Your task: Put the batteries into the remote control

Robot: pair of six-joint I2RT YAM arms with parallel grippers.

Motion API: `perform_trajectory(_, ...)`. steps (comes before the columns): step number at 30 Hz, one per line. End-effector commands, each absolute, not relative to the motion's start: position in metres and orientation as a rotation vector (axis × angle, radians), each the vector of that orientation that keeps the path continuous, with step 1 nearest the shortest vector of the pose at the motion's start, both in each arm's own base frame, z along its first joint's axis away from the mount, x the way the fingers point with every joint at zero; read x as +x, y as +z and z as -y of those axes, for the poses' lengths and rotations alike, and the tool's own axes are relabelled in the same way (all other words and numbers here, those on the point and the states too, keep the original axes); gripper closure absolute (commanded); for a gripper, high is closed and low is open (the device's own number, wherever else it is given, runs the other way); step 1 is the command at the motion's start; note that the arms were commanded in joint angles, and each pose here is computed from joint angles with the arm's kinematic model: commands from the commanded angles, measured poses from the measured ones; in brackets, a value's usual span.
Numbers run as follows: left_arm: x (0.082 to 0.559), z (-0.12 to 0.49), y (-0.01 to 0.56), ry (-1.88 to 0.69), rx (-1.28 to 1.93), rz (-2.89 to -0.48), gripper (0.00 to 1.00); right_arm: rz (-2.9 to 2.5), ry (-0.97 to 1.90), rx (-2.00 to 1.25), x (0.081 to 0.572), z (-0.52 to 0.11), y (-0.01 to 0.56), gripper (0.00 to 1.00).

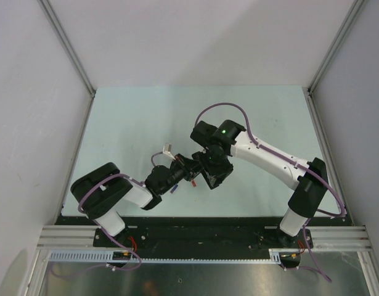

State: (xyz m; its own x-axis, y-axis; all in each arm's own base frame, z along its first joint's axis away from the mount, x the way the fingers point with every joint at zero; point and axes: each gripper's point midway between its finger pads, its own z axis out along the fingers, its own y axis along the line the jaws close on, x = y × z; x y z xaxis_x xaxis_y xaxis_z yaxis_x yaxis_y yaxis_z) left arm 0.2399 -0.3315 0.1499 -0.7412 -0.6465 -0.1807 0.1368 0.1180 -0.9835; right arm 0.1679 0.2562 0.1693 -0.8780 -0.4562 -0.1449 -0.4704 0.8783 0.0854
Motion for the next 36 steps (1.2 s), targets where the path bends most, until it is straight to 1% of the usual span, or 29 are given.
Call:
perform_trajectory(1, 0.24, 0.32, 0.245, -1.957, -0.504, -1.374, 1.0, -2.917, 0.209, -0.71, 0.166, -0.258, 0.183, 1.0)
perform_trajectory(8, 0.247, 0.317, 0.239, -1.958, -0.594, -1.384, 1.0, -2.939, 0.253, -0.689, 0.159, -0.257, 0.184, 1.0)
perform_trajectory(36, 0.243, 0.324, 0.246, -1.92, -0.492, -1.413, 1.0, -3.014, 0.199, -0.734, 0.164, -0.253, 0.167, 1.0)
